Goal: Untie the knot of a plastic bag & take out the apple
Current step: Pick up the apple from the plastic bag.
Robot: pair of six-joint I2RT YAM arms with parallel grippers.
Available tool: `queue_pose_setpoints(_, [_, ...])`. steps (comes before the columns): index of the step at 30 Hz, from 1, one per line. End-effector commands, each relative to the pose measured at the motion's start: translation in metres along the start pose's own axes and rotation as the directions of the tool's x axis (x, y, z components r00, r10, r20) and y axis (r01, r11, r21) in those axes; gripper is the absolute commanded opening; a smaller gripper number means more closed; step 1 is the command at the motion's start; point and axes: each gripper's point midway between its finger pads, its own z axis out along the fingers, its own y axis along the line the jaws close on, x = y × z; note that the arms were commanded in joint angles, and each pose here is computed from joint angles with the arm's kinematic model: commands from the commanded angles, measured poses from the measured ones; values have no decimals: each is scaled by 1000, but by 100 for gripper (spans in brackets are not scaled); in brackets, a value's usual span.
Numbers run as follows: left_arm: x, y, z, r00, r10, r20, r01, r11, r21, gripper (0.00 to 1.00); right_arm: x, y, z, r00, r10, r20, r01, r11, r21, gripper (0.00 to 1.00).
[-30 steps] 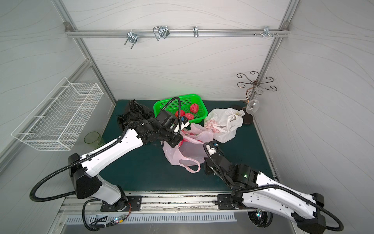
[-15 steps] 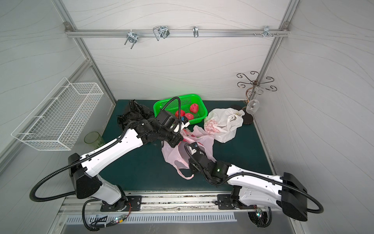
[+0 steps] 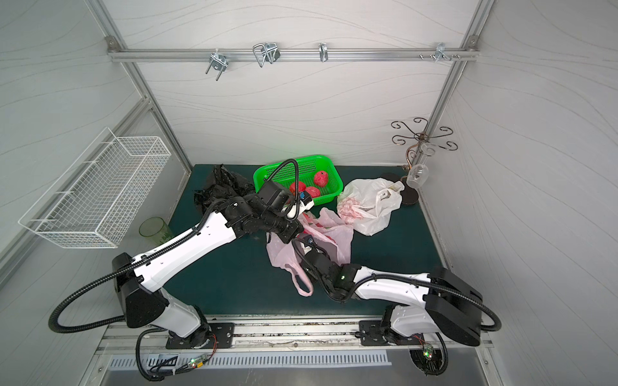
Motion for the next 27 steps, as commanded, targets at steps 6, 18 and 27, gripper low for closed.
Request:
queue_pose_setpoints(6, [-25,-16,-24,995,19,95,-25,998,66,0,-31,12,35,979,-1,203,13,998,-60,68])
queue_pose_setpoints(18, [-25,-30,-28,996,16,90,-30,988,149,0,-61,39,91,942,-150,299,162,987,-16,96])
queue_pose_setpoints(27, [-28,-43,-41,993,24,117,-49,976,211,0,-92,31,114,908,-237,345,192,968,159,96])
